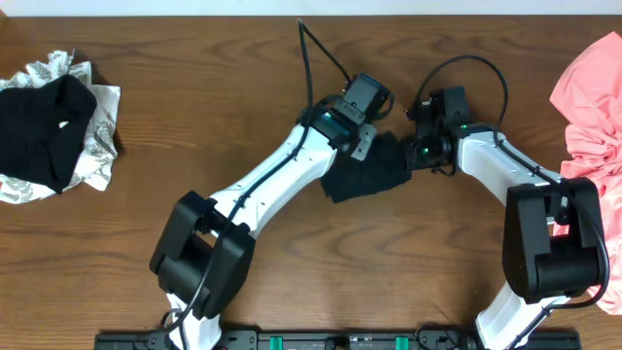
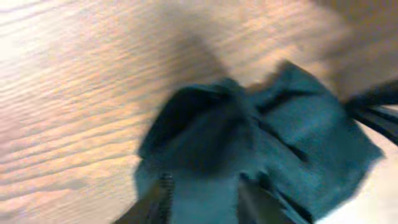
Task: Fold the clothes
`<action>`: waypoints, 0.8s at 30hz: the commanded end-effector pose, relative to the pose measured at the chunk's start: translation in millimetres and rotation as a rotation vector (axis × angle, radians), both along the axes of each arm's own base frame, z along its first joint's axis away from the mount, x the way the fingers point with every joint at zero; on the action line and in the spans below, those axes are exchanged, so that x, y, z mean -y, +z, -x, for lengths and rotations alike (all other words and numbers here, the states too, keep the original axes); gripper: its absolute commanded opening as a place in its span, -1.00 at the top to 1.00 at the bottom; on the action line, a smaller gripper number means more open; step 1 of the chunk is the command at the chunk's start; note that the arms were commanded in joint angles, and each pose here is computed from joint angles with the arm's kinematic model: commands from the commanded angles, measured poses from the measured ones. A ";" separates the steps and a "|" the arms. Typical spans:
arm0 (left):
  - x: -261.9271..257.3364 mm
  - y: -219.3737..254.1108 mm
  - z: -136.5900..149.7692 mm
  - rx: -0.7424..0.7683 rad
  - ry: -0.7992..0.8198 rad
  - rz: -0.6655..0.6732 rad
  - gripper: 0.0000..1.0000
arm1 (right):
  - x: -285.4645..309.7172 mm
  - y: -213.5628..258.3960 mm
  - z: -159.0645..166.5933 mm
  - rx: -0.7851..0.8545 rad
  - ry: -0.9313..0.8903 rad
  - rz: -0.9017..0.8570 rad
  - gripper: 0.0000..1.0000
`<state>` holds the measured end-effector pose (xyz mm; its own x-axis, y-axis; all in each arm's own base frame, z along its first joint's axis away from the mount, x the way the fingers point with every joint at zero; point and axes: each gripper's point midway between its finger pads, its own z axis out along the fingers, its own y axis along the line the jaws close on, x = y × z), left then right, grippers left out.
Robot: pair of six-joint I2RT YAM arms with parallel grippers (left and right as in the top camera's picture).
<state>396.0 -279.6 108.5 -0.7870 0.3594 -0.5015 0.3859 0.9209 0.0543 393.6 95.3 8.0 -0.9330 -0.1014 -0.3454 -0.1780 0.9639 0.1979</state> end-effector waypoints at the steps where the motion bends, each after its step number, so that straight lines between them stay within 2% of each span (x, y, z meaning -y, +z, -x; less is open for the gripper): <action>1: -10.3 9.6 -10.1 0.045 0.081 -0.009 0.09 | -1.7 -2.0 3.2 -0.006 0.007 0.006 0.89; 12: -8.2 -44.0 -12.8 -0.024 0.079 -0.069 0.08 | -2.2 -2.4 4.4 -0.009 0.016 0.009 0.88; 16: -7.5 -50.0 -13.1 -0.031 0.079 -0.072 0.08 | -2.2 -2.4 4.4 -0.009 0.016 0.009 0.88; 24: 31.9 -57.3 -1.7 -0.129 0.019 0.124 0.08 | -2.2 -2.4 4.4 -0.007 0.023 0.012 0.88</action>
<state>405.8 -293.2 55.0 -0.8267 0.3244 -0.4598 0.3620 0.9321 0.0067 392.6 94.9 7.5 -0.9341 -0.1038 -0.3416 -0.1782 0.9646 0.1944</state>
